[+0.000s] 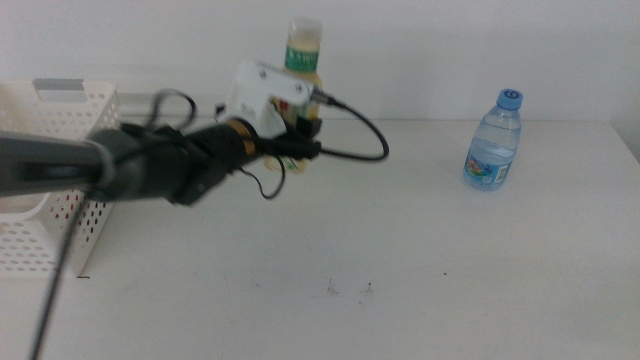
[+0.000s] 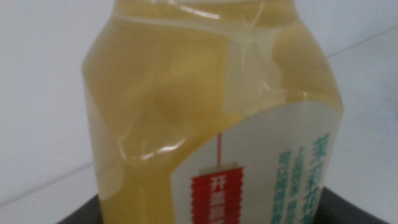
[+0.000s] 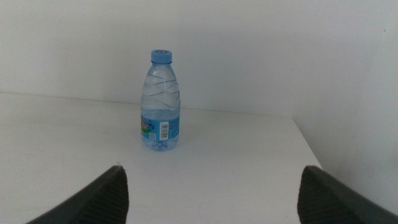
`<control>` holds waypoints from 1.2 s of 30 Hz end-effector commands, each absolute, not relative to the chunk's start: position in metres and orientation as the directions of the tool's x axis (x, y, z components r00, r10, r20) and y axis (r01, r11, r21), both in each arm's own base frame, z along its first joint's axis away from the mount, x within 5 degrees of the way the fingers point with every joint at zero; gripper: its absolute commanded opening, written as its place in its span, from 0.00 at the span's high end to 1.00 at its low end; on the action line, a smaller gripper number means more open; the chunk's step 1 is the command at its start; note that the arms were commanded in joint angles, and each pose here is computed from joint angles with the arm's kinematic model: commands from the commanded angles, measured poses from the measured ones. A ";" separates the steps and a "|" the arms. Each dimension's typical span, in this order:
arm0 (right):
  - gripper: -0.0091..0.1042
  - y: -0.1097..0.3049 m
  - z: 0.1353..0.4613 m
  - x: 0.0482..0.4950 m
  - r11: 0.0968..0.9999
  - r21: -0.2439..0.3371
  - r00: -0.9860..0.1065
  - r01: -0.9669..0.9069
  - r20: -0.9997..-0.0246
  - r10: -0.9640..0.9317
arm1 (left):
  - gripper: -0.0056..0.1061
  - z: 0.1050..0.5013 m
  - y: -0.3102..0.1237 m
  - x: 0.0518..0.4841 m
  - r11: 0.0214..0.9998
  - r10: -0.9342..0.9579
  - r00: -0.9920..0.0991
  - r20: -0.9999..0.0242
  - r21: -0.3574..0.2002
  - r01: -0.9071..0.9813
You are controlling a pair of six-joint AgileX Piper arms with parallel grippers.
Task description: Use arms to grab the bottles and put them into the dustbin to the left of the table.
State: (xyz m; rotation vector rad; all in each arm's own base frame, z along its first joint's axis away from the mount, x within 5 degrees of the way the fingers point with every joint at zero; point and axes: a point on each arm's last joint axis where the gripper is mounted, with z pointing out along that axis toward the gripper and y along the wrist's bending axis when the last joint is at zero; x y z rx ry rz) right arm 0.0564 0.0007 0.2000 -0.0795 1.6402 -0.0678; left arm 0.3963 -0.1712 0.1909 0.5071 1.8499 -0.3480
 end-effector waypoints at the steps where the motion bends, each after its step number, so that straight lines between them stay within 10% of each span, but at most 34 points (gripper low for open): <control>1: 0.21 0.000 0.200 0.056 0.995 -0.096 -0.061 -0.006 -0.993 -0.096 | 0.97 0.244 -0.164 0.382 0.870 0.141 -0.215 -0.966 0.017 0.493; 13: 0.21 0.000 0.200 0.056 0.995 -0.096 -0.061 -0.006 -0.993 -0.096 | 0.97 0.337 -0.131 0.329 0.931 0.111 -0.259 -0.959 0.009 0.365; 36: 0.21 0.000 0.200 0.056 0.995 -0.096 -0.061 -0.006 -0.993 -0.096 | 0.97 0.410 0.044 0.329 0.982 0.113 -0.742 -0.660 -0.041 0.186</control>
